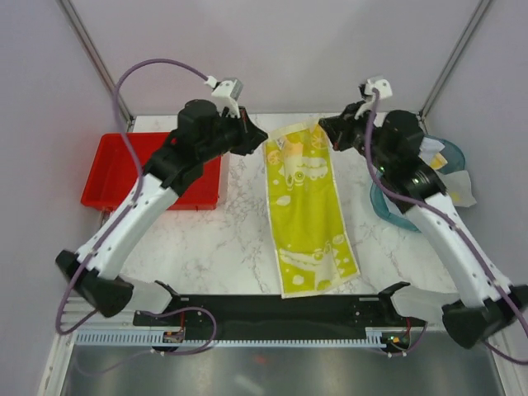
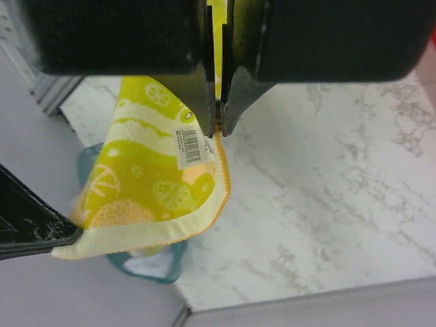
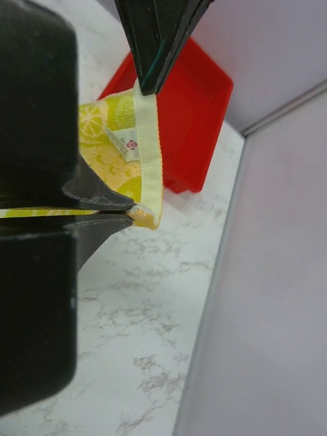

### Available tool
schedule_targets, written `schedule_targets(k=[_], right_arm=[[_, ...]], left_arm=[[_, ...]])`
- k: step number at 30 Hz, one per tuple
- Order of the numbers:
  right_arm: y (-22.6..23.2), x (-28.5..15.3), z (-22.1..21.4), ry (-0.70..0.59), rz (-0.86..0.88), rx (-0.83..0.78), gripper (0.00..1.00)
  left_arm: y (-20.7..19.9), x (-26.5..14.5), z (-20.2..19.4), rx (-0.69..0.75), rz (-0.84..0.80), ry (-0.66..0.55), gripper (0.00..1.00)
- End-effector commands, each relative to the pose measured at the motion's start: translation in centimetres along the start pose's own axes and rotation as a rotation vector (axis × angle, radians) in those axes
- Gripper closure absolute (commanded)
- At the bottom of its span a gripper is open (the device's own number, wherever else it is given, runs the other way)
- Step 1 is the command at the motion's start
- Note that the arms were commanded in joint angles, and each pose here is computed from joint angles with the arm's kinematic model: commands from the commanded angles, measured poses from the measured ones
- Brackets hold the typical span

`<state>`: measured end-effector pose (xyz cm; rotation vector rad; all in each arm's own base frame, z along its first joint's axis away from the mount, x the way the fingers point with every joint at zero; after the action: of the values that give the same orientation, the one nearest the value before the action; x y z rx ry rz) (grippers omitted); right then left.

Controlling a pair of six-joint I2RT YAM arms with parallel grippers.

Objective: Fold and stack the towels
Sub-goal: Flatten out the crumpled towel, then fold the towel

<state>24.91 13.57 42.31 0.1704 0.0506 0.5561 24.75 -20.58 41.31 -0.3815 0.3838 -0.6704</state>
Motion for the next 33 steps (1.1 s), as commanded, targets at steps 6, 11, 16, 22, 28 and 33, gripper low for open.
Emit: schedule_targets(k=[6,11,16,22,28,33], right_arm=[[-10.0,12.2,-8.8,0.136,-0.015,-0.012,1.00],[-12.9,15.4,-11.2,0.169,0.020,-0.057,1.00],[-15.0,16.9,-14.1,0.199,0.073,-0.069,1.00],[-15.7,16.3,-15.3,0.261,0.119,-0.051,1.00],[-14.7,13.1,-15.3,0.310,0.097,-0.063,1.00],[-13.1,10.2,-15.9,0.337,0.123,-0.006,1.00]], left_arm=[[11.1,10.6,1.6,0.074,0.145,-0.012,0.98],[14.3,16.0,1.0,0.159,0.098,0.036,0.98],[15.4,17.8,-0.2,0.169,0.094,0.069,0.98],[16.1,16.5,-3.2,0.166,0.094,0.156,0.98],[14.5,12.4,-4.5,0.199,0.040,0.192,0.98],[13.0,9.7,-6.5,0.181,-0.043,0.267,0.98]])
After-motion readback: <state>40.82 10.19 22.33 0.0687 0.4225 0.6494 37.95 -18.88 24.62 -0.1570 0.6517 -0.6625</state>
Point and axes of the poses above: each gripper's point midway between its finger pads, its own x axis out along the fingers, its own y axis along the line the jaws close on, z = x × y, the point moved 10 cm from there along -x, back along the fingers, and after that the axes turned 3 degrees about -x, right-handed, at the moved point
